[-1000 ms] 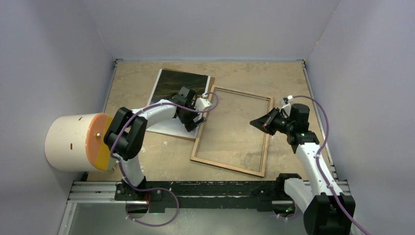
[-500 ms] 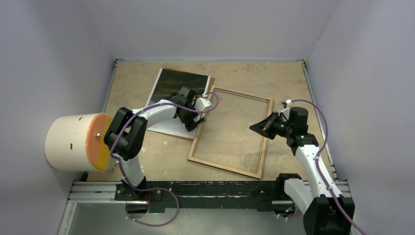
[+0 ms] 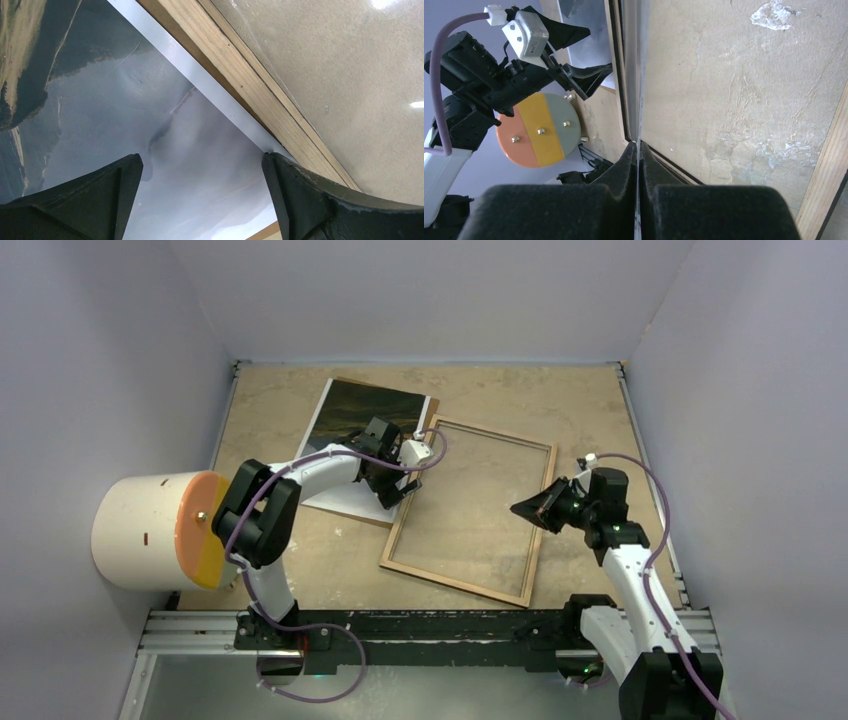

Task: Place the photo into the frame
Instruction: Place the photo frame item in the photo frame.

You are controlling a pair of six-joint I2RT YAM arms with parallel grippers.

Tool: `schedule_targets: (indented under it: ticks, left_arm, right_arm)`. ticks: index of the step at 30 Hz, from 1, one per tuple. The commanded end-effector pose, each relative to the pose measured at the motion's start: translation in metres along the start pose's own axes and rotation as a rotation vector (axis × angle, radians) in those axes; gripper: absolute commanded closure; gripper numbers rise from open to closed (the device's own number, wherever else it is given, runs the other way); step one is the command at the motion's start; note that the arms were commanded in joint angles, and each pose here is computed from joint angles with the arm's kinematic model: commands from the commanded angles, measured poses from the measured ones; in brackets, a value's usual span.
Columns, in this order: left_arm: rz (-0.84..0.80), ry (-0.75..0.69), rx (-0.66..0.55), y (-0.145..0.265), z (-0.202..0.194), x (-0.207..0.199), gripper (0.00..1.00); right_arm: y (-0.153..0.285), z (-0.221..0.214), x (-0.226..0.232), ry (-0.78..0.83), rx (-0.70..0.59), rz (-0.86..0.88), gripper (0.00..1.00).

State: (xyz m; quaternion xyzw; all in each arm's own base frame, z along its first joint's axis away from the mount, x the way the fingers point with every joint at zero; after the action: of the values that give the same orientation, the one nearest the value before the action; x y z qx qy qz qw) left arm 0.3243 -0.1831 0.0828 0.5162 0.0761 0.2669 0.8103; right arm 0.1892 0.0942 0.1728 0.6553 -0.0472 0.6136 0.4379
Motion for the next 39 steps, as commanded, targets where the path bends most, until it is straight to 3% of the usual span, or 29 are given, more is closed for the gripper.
schedule_targets:
  ticks: [1,16,39]
  left_arm:
    - [0.01,0.0,-0.017,0.005,0.001,-0.003,0.0]
    - [0.007,-0.002,-0.018,0.003,0.002,-0.003,0.0]
    - [-0.008,-0.009,-0.024,0.006,0.004,-0.005,0.0]
  right_arm:
    - [0.0,-0.006,0.003,-0.017,0.055,0.02,1.0]
    - [0.004,-0.014,0.001,-0.001,0.103,0.028,1.0]
    - [0.016,-0.011,0.042,0.035,0.134,0.252,1.0]
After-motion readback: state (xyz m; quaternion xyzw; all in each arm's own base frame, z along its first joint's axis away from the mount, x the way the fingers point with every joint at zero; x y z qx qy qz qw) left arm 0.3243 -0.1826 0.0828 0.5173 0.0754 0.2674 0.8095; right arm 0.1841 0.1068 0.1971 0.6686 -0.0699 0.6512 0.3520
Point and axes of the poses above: each gripper's point midway between its finger pads, its own y axis back along the fingers, its own x axis along the line the jaws close on, z = x × y, the point moved 6 cm from there along y, back along the fingers, and after that the axes turned 2 degrees about -y, right-handed, at the moved point
